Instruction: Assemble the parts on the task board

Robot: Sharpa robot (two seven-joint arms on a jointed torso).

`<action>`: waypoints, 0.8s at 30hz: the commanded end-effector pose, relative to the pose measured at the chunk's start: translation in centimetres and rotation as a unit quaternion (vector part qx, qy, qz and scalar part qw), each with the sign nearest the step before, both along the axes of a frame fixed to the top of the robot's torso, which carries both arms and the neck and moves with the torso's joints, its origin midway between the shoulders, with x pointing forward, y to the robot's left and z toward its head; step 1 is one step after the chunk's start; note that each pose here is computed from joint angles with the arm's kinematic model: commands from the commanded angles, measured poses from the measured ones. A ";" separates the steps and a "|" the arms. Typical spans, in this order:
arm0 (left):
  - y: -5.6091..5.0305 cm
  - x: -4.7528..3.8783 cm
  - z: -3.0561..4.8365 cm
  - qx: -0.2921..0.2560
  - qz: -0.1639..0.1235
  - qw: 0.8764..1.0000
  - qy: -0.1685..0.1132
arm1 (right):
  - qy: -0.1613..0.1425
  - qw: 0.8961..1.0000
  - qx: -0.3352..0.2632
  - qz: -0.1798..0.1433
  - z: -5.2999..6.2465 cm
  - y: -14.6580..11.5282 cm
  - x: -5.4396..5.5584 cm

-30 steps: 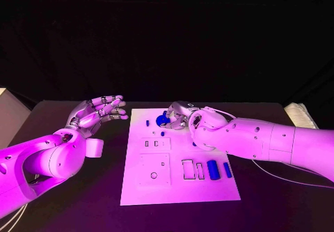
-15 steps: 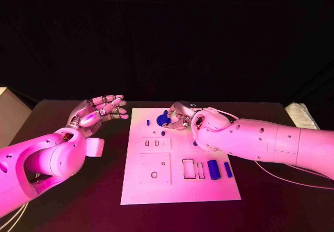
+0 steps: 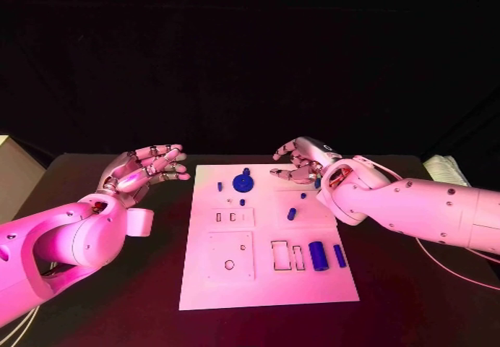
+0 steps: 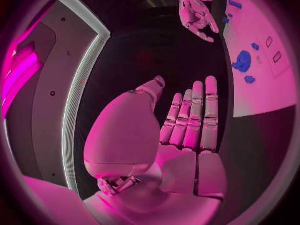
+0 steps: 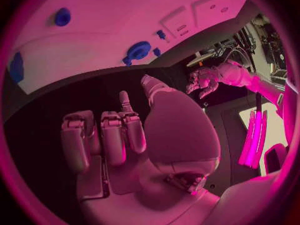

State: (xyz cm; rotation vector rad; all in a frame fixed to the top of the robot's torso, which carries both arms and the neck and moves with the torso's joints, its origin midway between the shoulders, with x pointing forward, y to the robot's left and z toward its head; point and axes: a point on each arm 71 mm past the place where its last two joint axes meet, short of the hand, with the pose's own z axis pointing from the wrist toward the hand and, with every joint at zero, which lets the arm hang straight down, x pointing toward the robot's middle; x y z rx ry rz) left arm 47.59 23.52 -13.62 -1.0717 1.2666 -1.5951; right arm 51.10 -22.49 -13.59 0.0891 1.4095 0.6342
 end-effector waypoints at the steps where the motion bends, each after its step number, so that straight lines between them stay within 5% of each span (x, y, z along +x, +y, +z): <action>1: -0.2 0.01 0.15 -0.006 -0.009 1.000 -0.005 | 0.003 0.999 0.046 0.025 0.3 -1.3 -0.3; 13: -0.6 0.13 0.06 -0.008 -0.015 1.000 -0.004 | 0.068 0.997 -0.018 0.015 -1.0 -8.2 -0.1; 24: -0.7 0.21 -0.02 -0.008 -0.016 1.000 -0.004 | 0.086 0.995 -0.057 -0.012 -2.5 -10.8 0.6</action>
